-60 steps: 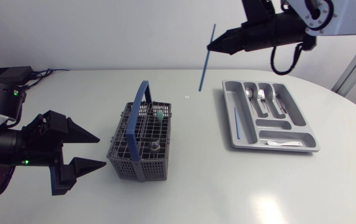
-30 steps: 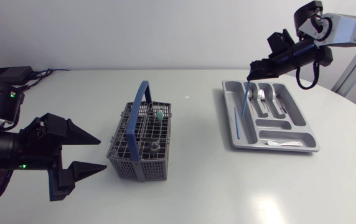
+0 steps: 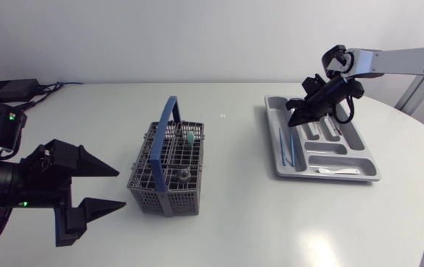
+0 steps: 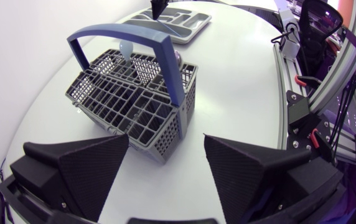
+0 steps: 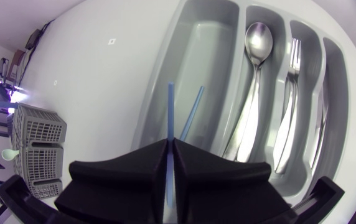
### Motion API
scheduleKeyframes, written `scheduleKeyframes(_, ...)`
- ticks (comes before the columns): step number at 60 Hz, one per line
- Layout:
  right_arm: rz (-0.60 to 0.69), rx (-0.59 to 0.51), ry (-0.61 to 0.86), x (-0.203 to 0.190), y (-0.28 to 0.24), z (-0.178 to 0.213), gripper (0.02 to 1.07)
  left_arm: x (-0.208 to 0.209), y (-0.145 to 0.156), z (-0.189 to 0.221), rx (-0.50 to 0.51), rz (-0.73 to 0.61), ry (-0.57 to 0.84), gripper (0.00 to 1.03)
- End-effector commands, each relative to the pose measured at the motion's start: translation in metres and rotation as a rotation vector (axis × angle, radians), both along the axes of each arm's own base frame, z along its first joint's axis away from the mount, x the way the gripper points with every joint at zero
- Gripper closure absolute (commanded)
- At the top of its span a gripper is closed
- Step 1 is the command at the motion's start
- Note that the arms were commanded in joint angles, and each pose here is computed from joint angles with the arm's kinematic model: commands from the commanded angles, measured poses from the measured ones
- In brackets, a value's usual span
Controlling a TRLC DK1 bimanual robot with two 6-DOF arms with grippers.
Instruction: Unload the cutlery basket into the drawer organizer.
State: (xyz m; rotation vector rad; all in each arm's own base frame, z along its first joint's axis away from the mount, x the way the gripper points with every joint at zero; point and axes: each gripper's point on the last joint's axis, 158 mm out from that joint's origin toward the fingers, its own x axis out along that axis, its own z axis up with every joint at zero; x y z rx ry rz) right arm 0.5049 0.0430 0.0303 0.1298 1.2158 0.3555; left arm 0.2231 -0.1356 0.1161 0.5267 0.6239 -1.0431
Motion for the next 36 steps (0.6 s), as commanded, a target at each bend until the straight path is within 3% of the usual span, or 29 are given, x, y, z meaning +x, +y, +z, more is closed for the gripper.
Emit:
scheduleKeyframes(1, -0.044, -0.009, 0.028, 0.005, -0.003, -0.011, 1.01, -0.011, -0.001, -0.010, 0.006, -0.031, 0.014, 0.06)
scheduleKeyframes(2, -0.047, -0.011, 0.029, 0.005, -0.004, -0.012, 1.00, -0.011, -0.001, -0.010, 0.006, -0.031, 0.014, 0.05)
scheduleKeyframes(14, -0.050, -0.031, -0.047, 0.009, 0.001, 0.010, 0.27, -0.018, -0.003, -0.012, 0.006, -0.043, 0.008, 0.06)
scheduleKeyframes(18, -0.042, -0.039, -0.110, 0.010, 0.005, 0.031, 0.14, -0.021, -0.004, -0.013, 0.005, -0.046, 0.004, 0.05)
scheduleKeyframes(32, 0.115, 0.045, -0.312, 0.009, 0.075, 0.085, 0.14, -0.038, -0.006, -0.023, 0.017, -0.083, 0.011, 0.06)
scheduleKeyframes(36, 0.171, 0.069, -0.343, 0.007, 0.102, 0.087, 0.22, -0.044, -0.007, -0.028, 0.021, -0.097, 0.019, 0.06)
